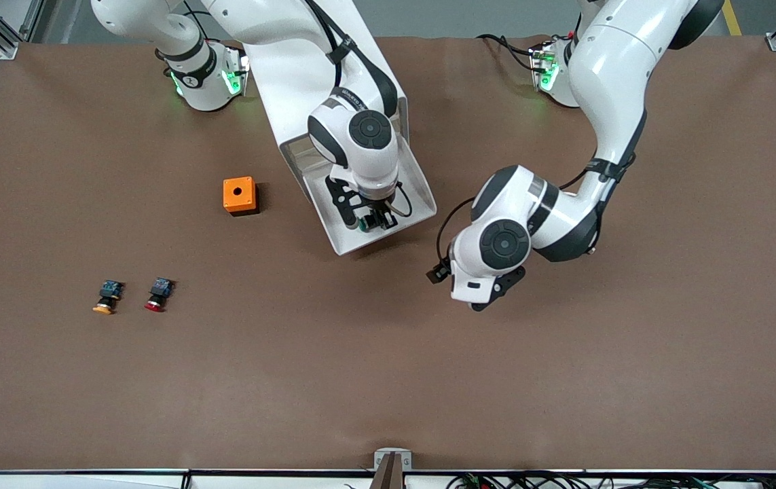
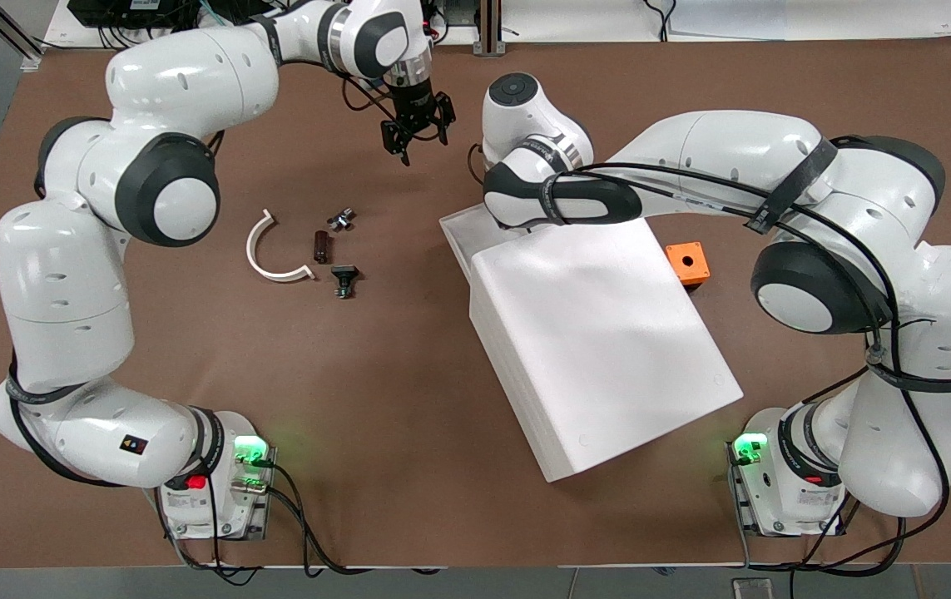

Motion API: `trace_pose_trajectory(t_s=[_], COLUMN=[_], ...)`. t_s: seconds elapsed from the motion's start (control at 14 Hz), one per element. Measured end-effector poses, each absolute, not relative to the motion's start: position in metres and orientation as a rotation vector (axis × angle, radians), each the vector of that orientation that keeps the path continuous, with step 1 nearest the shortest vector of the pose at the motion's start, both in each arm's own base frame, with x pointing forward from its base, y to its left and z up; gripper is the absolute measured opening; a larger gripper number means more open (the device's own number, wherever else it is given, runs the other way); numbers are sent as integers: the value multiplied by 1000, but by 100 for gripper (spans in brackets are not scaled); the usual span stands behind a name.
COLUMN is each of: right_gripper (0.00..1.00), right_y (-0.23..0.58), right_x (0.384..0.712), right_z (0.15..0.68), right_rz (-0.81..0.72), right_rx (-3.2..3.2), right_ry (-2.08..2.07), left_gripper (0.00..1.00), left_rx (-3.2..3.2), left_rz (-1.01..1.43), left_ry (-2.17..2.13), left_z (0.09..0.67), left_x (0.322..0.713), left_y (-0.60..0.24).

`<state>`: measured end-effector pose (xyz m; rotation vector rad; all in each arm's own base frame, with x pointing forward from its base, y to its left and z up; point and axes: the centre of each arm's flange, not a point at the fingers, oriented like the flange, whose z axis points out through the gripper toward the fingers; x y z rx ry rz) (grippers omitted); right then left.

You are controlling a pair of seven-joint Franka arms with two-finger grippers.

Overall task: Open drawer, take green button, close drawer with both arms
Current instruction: 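Carry the green button out with the right gripper while the left gripper shuts the drawer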

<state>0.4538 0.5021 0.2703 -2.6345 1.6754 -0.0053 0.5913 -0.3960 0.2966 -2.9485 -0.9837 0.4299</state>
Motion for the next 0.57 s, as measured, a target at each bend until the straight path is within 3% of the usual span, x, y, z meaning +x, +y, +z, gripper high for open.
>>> trace_pose_trajectory(t_s=[0.29,0.57], right_gripper=[41,41], right_y=[486,400], right_x=[482,538], right_z=[303,361], right_rz=[23,135], right_rx=[-2758,-2991], right_ry=[1620,1318], left_gripper=[100,100], left_rx=[-2948,-2981], left_rz=[489,438], left_ry=[-967,-1061], left_z=[282,238], left_x=[567,542], left_y=[-423,-458])
